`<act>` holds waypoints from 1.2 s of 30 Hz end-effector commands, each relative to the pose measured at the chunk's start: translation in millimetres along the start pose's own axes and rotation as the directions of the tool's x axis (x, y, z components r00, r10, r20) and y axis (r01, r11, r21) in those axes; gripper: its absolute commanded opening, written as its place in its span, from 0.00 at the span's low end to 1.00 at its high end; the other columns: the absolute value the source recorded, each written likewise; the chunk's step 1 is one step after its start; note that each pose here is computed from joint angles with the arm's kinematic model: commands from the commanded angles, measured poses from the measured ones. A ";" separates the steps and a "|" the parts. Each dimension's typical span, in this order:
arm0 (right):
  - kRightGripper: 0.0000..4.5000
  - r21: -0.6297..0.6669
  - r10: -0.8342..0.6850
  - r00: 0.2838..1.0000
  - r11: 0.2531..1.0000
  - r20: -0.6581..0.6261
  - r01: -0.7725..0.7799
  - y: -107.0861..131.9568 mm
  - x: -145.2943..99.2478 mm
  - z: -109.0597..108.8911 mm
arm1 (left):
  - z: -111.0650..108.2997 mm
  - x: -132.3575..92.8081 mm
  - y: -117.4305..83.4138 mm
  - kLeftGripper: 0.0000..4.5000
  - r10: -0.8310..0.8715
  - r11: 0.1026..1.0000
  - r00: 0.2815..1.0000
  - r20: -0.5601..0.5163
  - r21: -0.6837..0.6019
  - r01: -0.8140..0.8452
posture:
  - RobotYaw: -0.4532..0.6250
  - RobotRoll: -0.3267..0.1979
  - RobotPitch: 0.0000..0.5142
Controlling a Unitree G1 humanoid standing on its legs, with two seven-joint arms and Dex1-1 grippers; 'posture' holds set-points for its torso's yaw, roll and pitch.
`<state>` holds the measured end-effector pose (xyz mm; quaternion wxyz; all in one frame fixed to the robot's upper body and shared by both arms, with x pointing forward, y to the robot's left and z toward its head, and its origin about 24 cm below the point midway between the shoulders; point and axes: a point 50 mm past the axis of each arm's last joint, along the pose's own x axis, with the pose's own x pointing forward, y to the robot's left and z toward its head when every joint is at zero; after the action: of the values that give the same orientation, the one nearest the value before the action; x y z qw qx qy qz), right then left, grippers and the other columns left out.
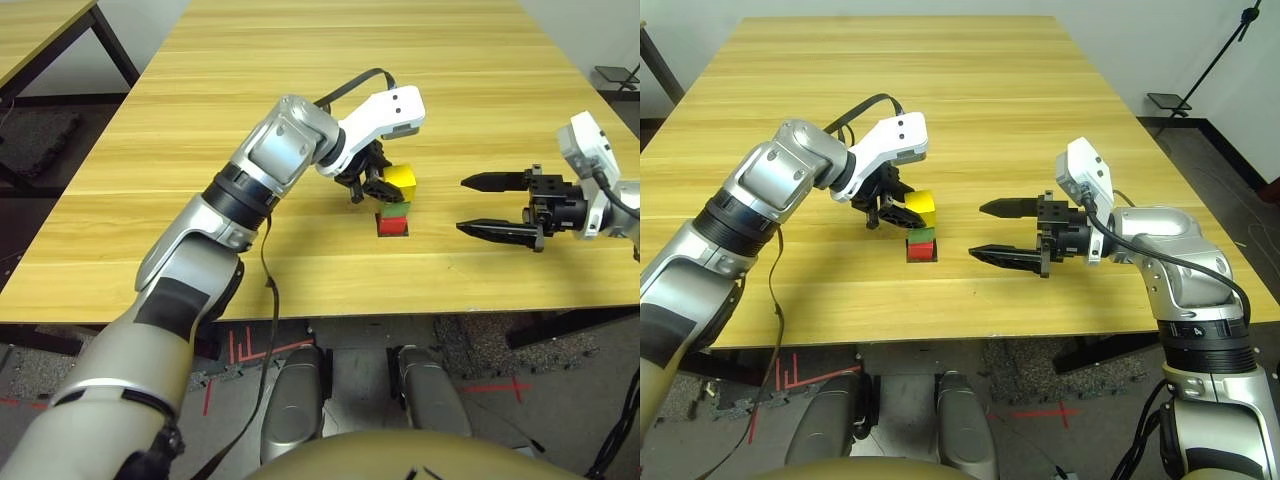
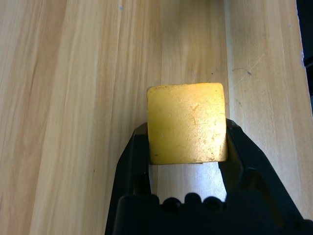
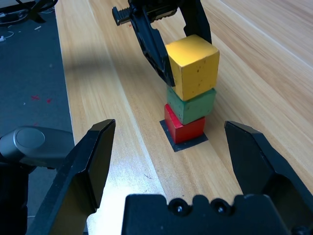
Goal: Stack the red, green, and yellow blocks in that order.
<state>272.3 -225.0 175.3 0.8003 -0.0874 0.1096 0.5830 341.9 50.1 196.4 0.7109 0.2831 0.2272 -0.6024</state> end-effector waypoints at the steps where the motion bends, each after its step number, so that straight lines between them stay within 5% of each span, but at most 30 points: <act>1: 1.00 -0.007 -0.015 1.000 1.000 0.016 0.015 1.9 -5.4 3.2 | -4.3 6.0 -2.1 0.64 0.000 1.000 1.000 -0.009 0.008 0.000 | 0.30 0.55 0.18; 5: 1.00 -0.002 -0.040 0.999 0.999 0.014 0.040 2.8 -12.5 3.6 | 3.6 -6.6 -8.0 0.98 0.007 1.000 0.998 0.066 -0.018 -0.005 | 0.29 0.52 0.17; 11: 1.00 0.055 -0.235 0.972 0.971 0.031 0.233 -5.6 -56.3 3.1 | 17.0 -85.0 -8.5 0.99 0.288 0.946 0.909 0.301 -0.234 -0.223 | 0.32 0.47 0.15; 14: 1.00 0.104 -0.438 0.897 0.896 0.059 0.431 -18.9 -89.7 -11.2 | 8.6 -117.2 -0.4 0.99 0.563 0.813 0.740 0.368 -0.408 -0.415 | 0.36 0.45 0.13; 17: 1.00 0.155 -0.652 0.750 0.757 0.115 0.635 -35.6 -115.4 -32.4 | -38.9 -138.2 4.2 0.99 0.842 0.529 0.433 0.322 -0.655 -0.540 | 0.37 0.43 0.13; 20: 1.00 0.208 -0.818 0.558 0.576 0.141 0.791 -48.3 -139.3 -57.6 | -98.7 -129.3 -10.6 0.99 0.956 0.286 0.233 0.177 -0.727 -0.624 | 0.38 0.42 0.15; 25: 1.00 0.174 -0.902 0.426 0.432 0.072 0.885 -50.6 -161.0 -83.0 | -146.3 -104.8 -29.1 0.99 0.982 0.169 0.173 0.071 -0.732 -0.660 | 0.40 0.42 0.18; 36: 1.00 0.165 -0.940 0.338 0.339 0.038 0.926 -61.6 -155.4 -94.9 | -188.1 -115.7 -31.5 0.99 1.000 0.007 -0.001 0.011 -0.665 -0.747 | 0.41 0.44 0.15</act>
<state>277.2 -412.6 133.7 0.9985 -0.0467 0.0136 0.0239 294.7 255.3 136.8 0.9965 0.0039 -0.0707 0.0444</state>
